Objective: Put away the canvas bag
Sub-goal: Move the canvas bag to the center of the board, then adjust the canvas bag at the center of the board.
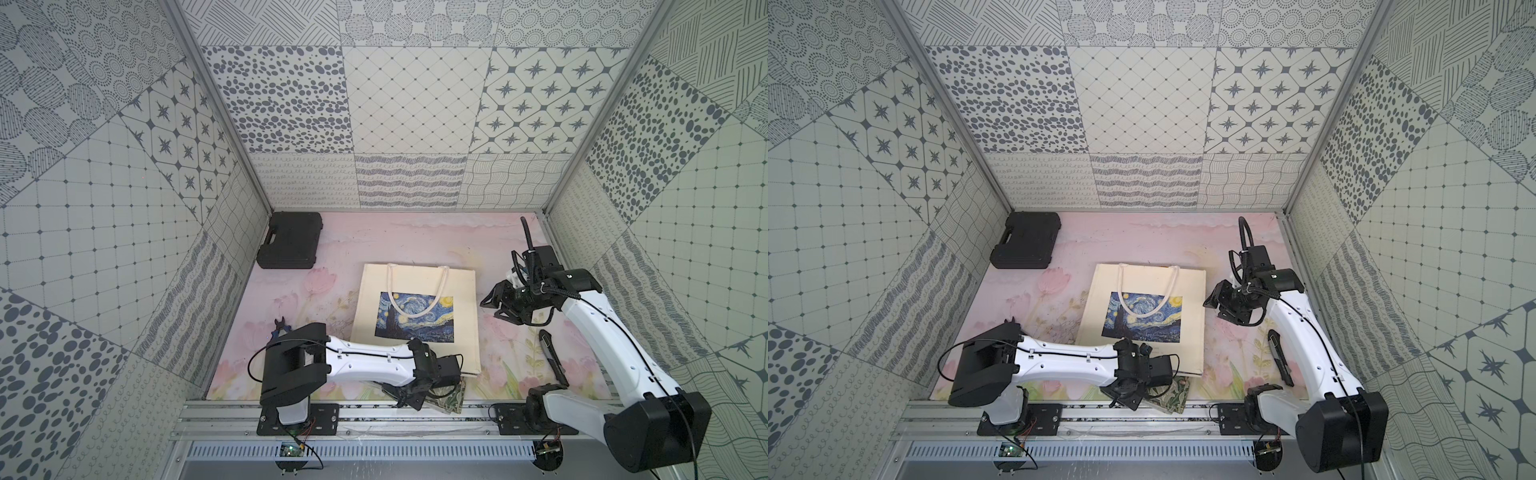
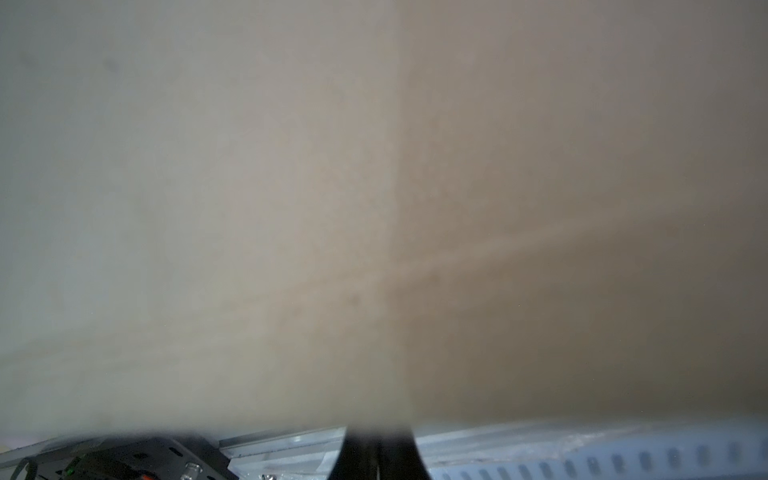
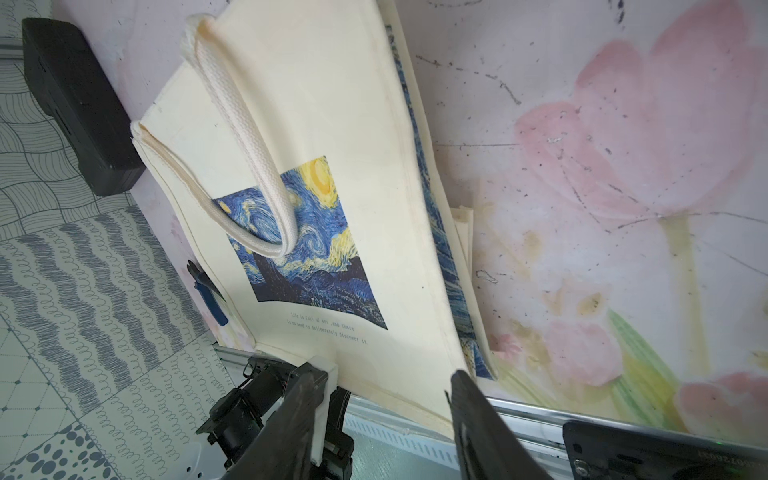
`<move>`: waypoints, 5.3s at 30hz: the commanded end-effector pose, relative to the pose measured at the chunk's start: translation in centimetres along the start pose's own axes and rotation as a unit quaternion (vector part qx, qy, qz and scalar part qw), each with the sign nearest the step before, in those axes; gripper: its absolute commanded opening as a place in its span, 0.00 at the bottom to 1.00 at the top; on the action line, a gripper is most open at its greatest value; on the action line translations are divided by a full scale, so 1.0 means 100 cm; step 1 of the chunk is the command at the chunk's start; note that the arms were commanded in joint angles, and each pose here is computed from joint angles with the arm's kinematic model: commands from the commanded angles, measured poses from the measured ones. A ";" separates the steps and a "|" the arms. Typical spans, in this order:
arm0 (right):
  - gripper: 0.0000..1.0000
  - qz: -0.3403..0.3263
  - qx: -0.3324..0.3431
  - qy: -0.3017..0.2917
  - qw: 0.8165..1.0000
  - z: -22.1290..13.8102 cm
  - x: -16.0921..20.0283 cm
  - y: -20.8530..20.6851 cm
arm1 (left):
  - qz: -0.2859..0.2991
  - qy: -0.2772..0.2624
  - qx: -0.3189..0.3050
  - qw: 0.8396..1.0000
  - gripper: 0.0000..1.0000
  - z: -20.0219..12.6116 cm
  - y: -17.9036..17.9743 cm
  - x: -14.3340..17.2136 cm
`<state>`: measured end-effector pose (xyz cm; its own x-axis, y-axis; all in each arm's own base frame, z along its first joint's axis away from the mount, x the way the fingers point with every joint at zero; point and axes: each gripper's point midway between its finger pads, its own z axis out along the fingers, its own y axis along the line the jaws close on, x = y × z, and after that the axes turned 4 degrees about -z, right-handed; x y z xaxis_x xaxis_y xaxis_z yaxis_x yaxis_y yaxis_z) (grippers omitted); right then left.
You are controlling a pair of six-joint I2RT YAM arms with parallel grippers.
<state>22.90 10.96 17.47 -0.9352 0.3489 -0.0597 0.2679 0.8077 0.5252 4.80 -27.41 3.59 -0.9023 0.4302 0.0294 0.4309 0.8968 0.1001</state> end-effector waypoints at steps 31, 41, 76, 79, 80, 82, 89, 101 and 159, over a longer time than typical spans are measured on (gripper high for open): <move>0.66 -0.043 -0.012 -0.107 0.993 0.033 -0.108 -0.014 | 0.005 -0.140 0.174 0.975 0.00 -0.094 -0.004 -0.204; 0.68 -0.007 -0.027 -0.097 0.995 0.050 -0.148 -0.035 | -0.166 -0.206 0.311 0.913 0.40 -0.154 0.149 -0.218; 0.60 0.021 -0.205 -0.055 0.977 0.113 -0.182 0.015 | -0.265 -0.208 0.321 0.885 0.39 -0.042 0.244 -0.325; 0.59 0.015 -0.214 -0.066 0.975 0.097 -0.180 0.024 | -0.265 -0.207 0.322 0.885 0.38 -0.042 0.243 -0.324; 0.59 0.011 -0.216 -0.071 0.974 0.091 -0.179 0.028 | -0.265 -0.207 0.323 0.885 0.38 -0.042 0.243 -0.324; 0.59 0.006 -0.219 -0.078 0.973 0.081 -0.179 0.035 | -0.265 -0.208 0.323 0.885 0.38 -0.042 0.243 -0.324; 0.57 -0.017 -0.247 -0.057 0.967 0.077 -0.168 0.067 | -0.264 -0.210 0.323 0.884 0.38 -0.045 0.243 -0.322; 0.43 -0.034 -0.298 0.021 0.954 0.109 -0.139 0.107 | -0.266 -0.201 0.333 0.882 0.38 -0.043 0.240 -0.321; 0.00 -0.274 -0.529 0.013 0.803 -0.071 -0.124 0.364 | -0.245 -0.349 0.229 0.875 0.49 -0.182 0.297 -0.261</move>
<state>43.44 32.03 40.12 -0.9112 0.0793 -0.4043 -0.4019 0.0453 0.9146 41.83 -14.72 24.46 -0.8026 -0.2291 -0.5507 0.1104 0.8503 -0.5146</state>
